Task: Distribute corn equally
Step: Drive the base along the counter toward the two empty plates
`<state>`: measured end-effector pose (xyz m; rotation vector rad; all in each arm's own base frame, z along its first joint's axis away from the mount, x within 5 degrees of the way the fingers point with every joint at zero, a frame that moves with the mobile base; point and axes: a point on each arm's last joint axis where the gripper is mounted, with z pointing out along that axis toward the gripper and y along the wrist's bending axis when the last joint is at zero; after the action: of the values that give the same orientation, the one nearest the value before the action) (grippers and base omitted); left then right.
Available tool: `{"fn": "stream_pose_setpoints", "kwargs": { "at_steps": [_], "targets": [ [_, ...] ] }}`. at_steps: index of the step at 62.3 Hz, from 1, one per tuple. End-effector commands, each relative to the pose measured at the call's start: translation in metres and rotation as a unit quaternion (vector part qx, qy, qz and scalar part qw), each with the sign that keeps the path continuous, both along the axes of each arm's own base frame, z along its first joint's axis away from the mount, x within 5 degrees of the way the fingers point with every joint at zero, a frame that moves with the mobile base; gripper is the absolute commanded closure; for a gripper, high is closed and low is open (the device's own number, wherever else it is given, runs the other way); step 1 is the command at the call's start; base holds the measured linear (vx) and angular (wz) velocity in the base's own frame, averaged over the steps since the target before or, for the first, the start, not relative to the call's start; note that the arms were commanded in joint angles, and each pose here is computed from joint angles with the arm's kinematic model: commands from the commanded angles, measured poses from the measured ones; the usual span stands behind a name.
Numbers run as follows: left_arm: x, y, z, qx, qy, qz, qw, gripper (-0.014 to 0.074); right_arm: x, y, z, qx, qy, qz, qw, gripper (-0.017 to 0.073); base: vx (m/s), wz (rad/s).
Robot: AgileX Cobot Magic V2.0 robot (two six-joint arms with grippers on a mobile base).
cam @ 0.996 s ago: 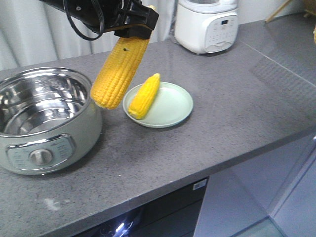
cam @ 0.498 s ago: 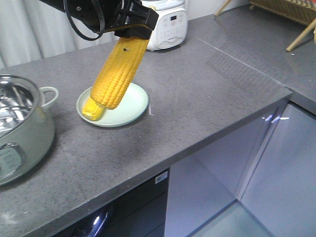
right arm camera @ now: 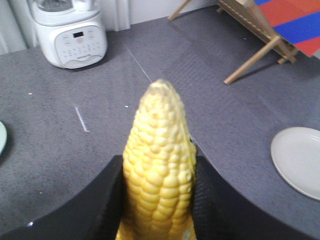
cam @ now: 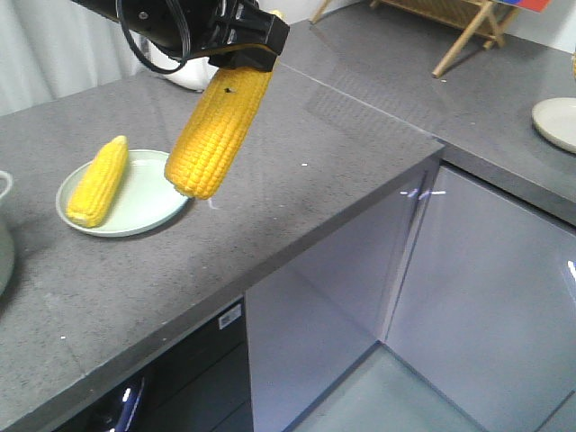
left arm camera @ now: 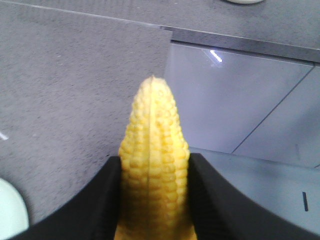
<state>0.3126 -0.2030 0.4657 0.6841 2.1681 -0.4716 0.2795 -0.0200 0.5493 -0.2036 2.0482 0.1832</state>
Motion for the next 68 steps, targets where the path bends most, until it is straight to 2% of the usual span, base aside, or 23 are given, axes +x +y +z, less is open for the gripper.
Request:
{"fn": "stream_pose_setpoints", "kwargs": {
  "at_steps": [1,68],
  "targets": [
    [-0.0172,0.0068,0.0325,-0.044,-0.055,-0.002,0.997,0.06,-0.0174,0.0033,0.0149,-0.002,-0.03,0.003,1.0,0.0564,-0.03,-0.29],
    [-0.0172,0.0068,0.0325,-0.044,-0.055,-0.002,0.997,0.06,-0.0174,0.0033,0.0149,-0.002,-0.03,0.003,1.0,0.0564,-0.04,-0.38]
  ]
}}
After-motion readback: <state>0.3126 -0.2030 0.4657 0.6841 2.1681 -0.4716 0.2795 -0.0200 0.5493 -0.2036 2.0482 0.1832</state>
